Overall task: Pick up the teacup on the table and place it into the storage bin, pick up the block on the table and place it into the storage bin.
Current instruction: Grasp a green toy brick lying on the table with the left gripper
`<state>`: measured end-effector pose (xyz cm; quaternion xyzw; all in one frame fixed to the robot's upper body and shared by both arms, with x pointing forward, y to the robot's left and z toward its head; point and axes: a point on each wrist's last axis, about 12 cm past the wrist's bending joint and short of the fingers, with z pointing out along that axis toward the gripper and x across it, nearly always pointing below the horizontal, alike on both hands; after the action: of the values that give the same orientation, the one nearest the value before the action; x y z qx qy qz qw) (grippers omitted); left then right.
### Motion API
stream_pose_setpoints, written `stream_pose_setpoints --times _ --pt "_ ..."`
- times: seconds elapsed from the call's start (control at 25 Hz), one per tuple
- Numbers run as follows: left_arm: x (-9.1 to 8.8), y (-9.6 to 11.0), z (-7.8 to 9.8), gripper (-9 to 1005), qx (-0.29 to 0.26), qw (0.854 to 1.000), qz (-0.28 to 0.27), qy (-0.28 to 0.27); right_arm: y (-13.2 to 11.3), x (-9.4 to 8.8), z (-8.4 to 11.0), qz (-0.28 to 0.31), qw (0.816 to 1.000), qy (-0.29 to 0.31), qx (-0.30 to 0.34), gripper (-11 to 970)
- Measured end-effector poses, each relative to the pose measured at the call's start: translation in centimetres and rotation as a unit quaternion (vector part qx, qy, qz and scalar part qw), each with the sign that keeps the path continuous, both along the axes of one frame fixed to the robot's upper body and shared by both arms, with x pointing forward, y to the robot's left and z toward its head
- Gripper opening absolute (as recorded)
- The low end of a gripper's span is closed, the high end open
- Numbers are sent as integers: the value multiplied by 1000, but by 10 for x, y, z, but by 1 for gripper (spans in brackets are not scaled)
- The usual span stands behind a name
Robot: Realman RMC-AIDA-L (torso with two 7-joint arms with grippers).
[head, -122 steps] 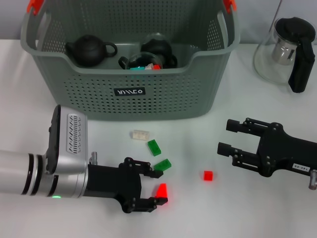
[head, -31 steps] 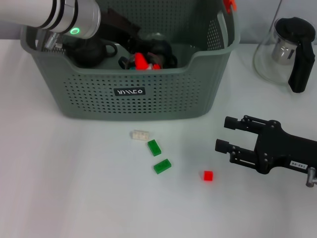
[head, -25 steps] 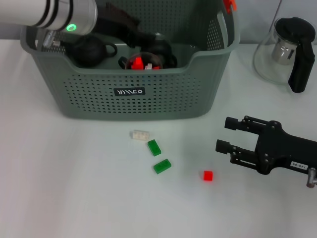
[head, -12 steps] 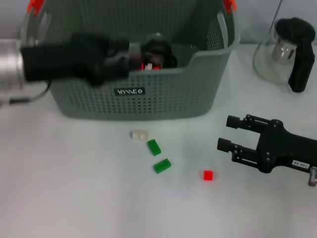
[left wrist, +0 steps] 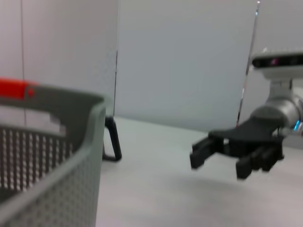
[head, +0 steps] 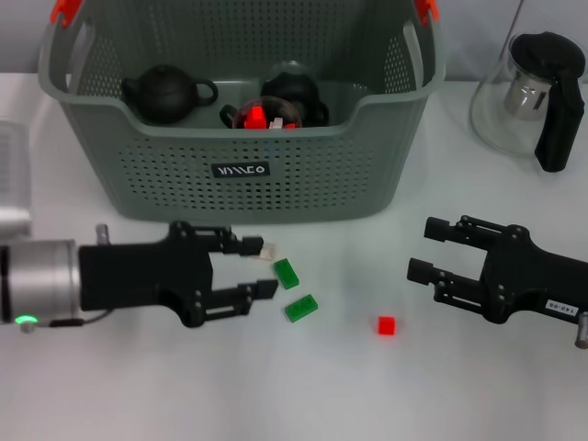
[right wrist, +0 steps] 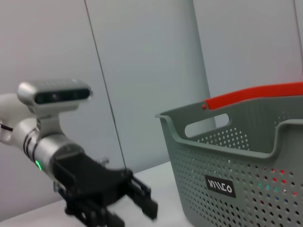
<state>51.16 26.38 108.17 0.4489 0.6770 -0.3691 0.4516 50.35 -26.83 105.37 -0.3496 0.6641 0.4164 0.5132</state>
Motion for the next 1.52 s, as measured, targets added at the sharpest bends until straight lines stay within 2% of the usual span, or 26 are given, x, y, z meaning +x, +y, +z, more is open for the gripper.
stream_pose_setpoints --times 0.16,0.32,0.48,0.92,1.52 --pt "2 -13 -23 523 48 999 -13 17 1 -1 -1 -1 1000 1 0 683" --pt "3 -28 -36 520 70 997 -35 -8 1 -1 -1 -1 1000 2 0 684" --pt "6 -35 -40 517 75 996 -41 -17 1 -2 -2 -1 1000 3 -1 684" --pt "25 -52 -53 516 111 994 -8 -7 -1 -3 -3 -4 1000 2 -2 684" --pt "25 -53 -63 443 146 989 -4 -8 -1 -3 -3 -4 1000 1 -2 683"
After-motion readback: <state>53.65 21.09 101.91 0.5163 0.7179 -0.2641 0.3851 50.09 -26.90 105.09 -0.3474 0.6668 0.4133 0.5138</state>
